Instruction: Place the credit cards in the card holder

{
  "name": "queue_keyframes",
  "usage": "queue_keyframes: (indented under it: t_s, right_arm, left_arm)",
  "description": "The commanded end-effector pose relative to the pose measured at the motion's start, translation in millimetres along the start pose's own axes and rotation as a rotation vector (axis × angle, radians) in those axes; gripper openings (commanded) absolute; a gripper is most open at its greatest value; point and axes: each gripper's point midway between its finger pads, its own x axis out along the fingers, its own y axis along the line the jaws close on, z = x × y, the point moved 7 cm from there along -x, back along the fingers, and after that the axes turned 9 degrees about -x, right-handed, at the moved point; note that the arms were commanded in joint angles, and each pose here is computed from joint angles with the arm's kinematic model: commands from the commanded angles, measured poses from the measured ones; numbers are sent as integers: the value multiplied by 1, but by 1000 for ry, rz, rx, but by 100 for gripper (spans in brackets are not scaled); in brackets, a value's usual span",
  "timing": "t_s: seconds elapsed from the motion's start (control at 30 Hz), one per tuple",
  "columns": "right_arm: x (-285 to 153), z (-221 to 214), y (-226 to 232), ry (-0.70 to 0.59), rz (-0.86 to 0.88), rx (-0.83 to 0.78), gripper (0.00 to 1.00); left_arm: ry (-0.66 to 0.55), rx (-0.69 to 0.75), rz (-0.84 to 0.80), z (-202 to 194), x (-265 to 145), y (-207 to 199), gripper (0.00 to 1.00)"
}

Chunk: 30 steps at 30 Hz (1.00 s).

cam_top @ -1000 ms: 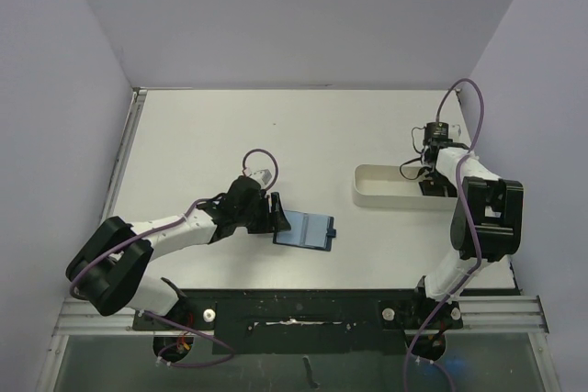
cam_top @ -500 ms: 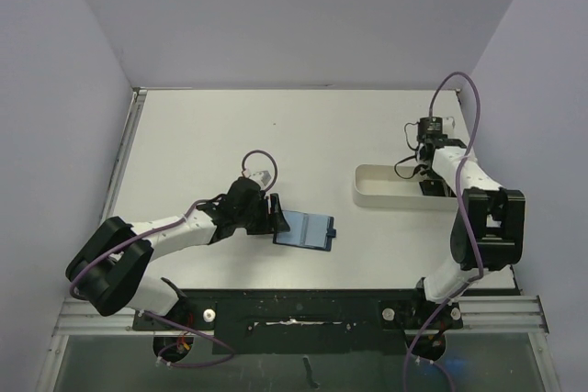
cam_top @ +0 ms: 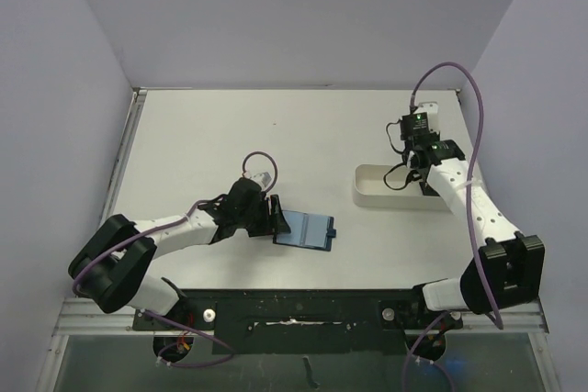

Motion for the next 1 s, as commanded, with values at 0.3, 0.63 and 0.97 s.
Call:
queue_keyframes:
  t_s: [0.3, 0.63, 0.97]
  right_arm:
    - [-90, -4, 39, -266, 287, 110, 0]
    - [-126, -16, 84, -399, 691, 286, 0]
    - [-154, -22, 129, -459, 1090, 426, 0]
  left_arm:
    - [51, -120, -160, -15, 9, -20, 49]
    - [-38, -137, -177, -2, -6, -34, 47]
    - [-114, -117, -536, 17, -62, -91, 56]
